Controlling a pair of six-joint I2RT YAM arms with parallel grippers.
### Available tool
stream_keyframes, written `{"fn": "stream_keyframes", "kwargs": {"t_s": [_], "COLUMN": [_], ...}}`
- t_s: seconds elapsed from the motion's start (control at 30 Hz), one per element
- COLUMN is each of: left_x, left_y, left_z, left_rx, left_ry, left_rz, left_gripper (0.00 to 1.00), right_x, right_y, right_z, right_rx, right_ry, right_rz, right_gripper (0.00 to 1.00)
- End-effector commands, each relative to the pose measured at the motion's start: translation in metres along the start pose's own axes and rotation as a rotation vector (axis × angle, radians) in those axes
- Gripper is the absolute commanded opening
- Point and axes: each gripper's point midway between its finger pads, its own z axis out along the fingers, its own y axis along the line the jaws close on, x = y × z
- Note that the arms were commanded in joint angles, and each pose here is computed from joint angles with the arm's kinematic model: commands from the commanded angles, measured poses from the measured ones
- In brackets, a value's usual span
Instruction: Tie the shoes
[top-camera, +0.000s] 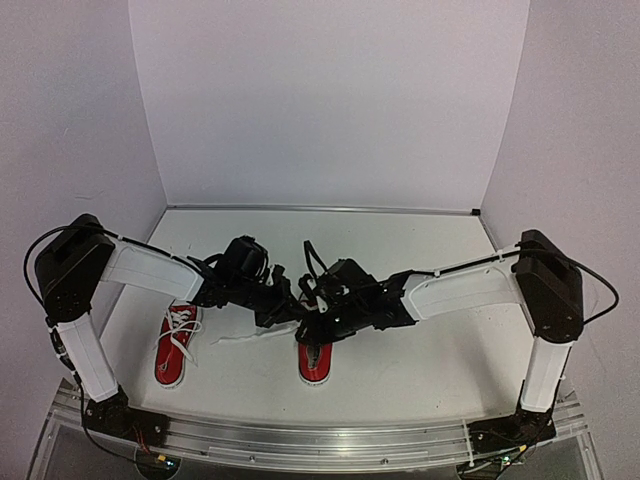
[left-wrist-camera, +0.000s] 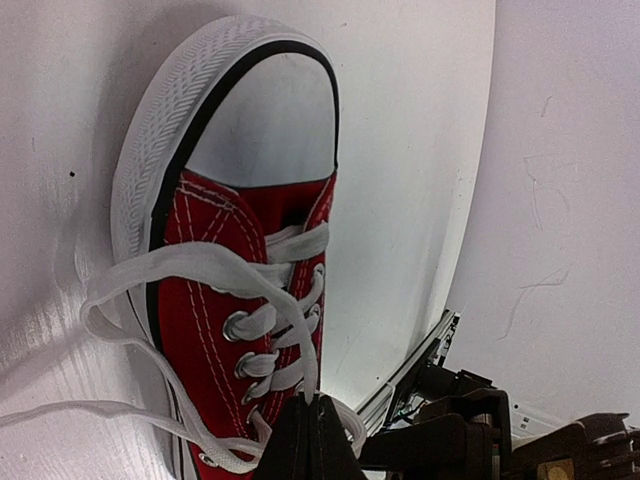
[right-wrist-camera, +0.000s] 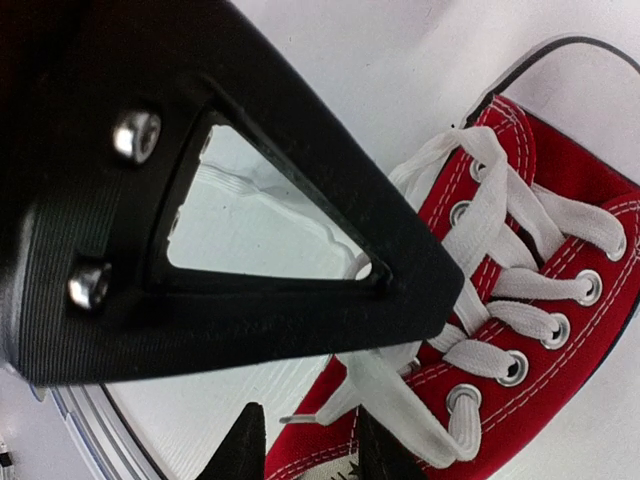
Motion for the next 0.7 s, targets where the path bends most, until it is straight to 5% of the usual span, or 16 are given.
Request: {"fn": "stream_keyframes", "kwargs": {"t_s": [0.0,0.2,0.47,0.6,0.67], "left_x": [0.002,0.003,0.004,0.004,0.003], "left_y": [-0.018,-0.018,-0.016,-0.013,-0.012], "left_z": [-0.009,-0.010,-0.015,-0.017,-0.021], "left_rx": [0.061,0.065,0.056,0.031,0.007], "left_ry": [-0.006,-0.007,-0.017,-0.018,-0.020], "left_rz": [0.031,0.033,0.042,0.067,0.093], "left_gripper": [0.00,0.00,0.00,0.01,0.10], "right_x": [-0.021,-0.025,-0.027,-0.027,-0.029], "right_y": [0.003,0.001,-0.006,-0.005,-0.001], "right_z": [0.004,0.006,-0.008,-0.019,-0.027], "right_rx": [0.011,0.029,0.067,0.064,0.048], "right_ry": [-0.058,-0.070,-0.106,-0.120,-0.129], "right_rz": [0.011,0.021,0.042,0.045,0.043], "right_gripper": [0.30,0.27,0.00,0.00,0.00]}}
